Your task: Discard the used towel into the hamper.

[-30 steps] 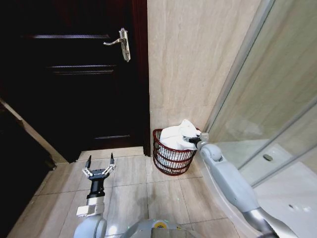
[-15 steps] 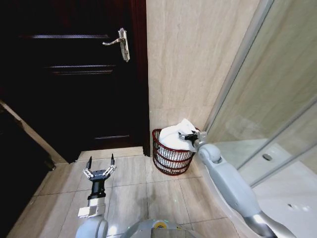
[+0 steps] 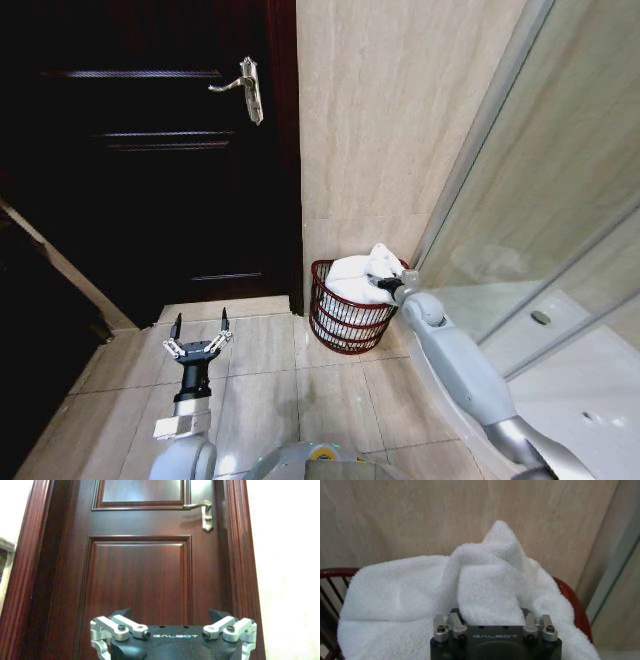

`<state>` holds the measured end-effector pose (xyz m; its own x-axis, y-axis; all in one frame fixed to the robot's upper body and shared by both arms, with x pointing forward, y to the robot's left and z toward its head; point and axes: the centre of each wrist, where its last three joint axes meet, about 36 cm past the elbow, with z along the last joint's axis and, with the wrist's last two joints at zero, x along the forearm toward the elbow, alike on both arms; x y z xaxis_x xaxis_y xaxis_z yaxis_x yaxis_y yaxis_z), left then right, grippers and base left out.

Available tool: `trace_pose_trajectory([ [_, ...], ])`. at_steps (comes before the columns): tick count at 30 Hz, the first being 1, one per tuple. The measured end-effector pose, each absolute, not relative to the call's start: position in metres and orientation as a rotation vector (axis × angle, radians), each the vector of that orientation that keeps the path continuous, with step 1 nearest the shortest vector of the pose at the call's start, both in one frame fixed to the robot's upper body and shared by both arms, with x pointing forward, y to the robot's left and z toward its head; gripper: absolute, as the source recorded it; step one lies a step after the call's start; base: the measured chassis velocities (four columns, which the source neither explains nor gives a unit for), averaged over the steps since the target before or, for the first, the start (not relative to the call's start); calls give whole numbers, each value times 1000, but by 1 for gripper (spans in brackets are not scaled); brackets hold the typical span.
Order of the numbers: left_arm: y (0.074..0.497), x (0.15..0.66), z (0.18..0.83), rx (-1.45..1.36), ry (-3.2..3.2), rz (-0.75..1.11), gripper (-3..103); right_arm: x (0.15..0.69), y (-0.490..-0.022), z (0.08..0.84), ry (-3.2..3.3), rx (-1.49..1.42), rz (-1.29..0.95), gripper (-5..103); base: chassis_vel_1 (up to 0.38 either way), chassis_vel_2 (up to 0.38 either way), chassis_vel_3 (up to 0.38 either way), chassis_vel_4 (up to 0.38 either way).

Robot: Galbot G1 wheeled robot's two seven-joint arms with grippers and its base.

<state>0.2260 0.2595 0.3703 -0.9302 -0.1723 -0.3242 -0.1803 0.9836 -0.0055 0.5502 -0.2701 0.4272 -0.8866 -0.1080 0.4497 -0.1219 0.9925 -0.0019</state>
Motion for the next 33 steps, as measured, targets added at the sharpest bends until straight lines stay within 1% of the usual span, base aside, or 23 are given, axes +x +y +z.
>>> trace_pose_trajectory([
  [2, 260, 226, 371, -253, 2799, 39, 100, 546, -270, 435, -2693, 170, 48, 61, 0, 0, 0, 0],
  [5, 260, 226, 371, -254, 2798, 38, 100, 542, -268, 438, -2711, 183, 56, 64, 0, 0, 0, 0],
  [6, 260, 226, 370, -255, 2798, 37, 100, 538, -265, 440, -2725, 195, 58, 60, 0, 0, 0, 0],
  [8, 260, 225, 370, -257, 2799, 36, 100, 536, -263, 441, -2733, 203, 59, 60, 0, 0, 0, 0],
  [10, 260, 225, 368, -256, 2800, 36, 100, 531, -259, 443, -2739, 222, 59, 52, 0, 0, 0, 0],
  [11, 260, 225, 368, -256, 2800, 36, 100, 531, -259, 443, -2739, 222, 59, 52, 0, 0, 0, 0],
  [14, 261, 225, 368, -255, 2799, 41, 100, 530, -255, 441, -2737, 226, 52, 40, 0, 0, 0, 0],
  [15, 261, 225, 368, -255, 2799, 41, 100, 530, -255, 441, -2737, 226, 52, 40, 0, 0, 0, 0],
  [18, 264, 224, 369, -258, 2797, 44, 100, 531, -253, 439, -2741, 229, 42, 28, 0, 0, 0, 0],
  [20, 264, 224, 369, -259, 2797, 43, 100, 530, -252, 439, -2747, 230, 38, 28, 0, 0, 0, 0],
  [21, 264, 224, 368, -259, 2797, 42, 100, 529, -251, 440, -2764, 234, 32, 21, 0, 0, 0, 0],
  [23, 264, 223, 368, -260, 2796, 42, 100, 528, -250, 441, -2779, 238, 28, 21, 0, 0, 0, 0],
  [26, 264, 223, 366, -262, 2796, 41, 100, 518, -243, 457, -2874, 257, 11, 12, 0, 0, 0, 0],
  [29, 265, 223, 366, -266, 2796, 41, 100, 509, -241, 472, -2932, 255, 9, 9, 0, 0, 0, 0],
  [33, 267, 222, 365, -274, 2795, 42, 100, 495, -240, 499, -3009, 244, 17, 9, 0, 0, 0, 0],
])
